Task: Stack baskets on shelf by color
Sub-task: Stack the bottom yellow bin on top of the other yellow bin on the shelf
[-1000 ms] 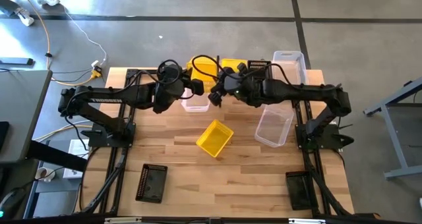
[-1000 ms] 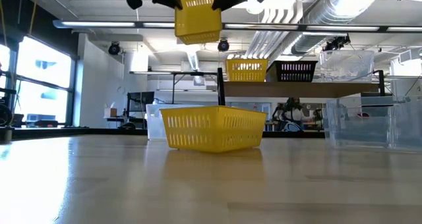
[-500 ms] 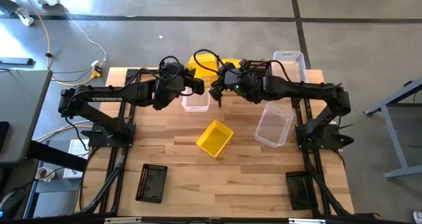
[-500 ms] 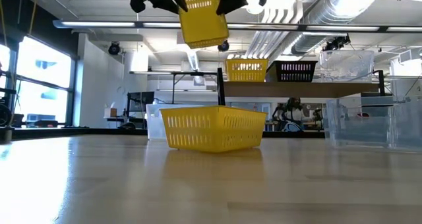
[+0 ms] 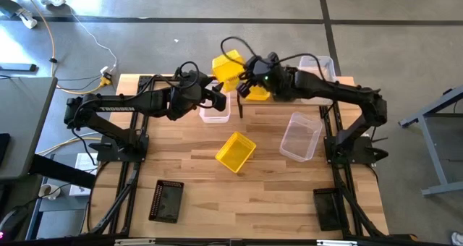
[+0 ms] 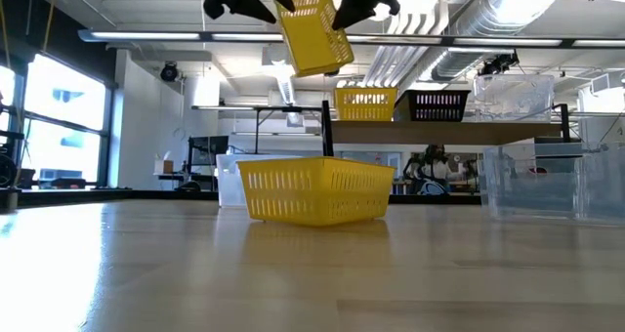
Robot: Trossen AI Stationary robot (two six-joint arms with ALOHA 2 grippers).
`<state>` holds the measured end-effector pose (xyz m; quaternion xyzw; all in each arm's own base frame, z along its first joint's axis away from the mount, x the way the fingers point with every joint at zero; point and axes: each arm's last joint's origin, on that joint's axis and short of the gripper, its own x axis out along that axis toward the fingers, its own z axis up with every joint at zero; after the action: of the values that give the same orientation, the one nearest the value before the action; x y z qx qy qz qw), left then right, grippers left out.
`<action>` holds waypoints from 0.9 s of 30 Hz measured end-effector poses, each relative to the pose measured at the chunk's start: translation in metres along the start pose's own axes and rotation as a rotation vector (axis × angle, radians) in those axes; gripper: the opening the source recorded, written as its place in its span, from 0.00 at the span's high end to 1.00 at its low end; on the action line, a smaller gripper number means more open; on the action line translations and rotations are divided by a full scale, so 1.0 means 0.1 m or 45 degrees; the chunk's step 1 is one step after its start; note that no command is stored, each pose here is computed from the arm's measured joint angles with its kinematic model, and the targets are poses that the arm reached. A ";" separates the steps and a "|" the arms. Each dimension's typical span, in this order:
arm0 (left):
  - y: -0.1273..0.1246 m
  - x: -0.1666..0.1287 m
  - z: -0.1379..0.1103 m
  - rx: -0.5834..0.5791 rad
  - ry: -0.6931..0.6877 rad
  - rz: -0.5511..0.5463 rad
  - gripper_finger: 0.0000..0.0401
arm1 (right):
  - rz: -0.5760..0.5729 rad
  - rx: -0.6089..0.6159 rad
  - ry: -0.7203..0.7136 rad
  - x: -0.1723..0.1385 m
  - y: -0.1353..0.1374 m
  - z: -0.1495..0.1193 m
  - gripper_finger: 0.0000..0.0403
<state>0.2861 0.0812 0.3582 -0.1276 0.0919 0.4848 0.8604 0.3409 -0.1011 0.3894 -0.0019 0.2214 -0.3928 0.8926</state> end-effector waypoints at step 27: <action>0.20 0.17 0.09 0.565 -0.003 0.117 0.43 | 0.023 0.730 0.270 -0.34 -1.23 0.37 1.00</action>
<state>0.2777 0.1082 0.3594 0.0697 0.2008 0.4914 0.8446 0.2497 -0.1687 0.4583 0.2932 0.1933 -0.4294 0.8321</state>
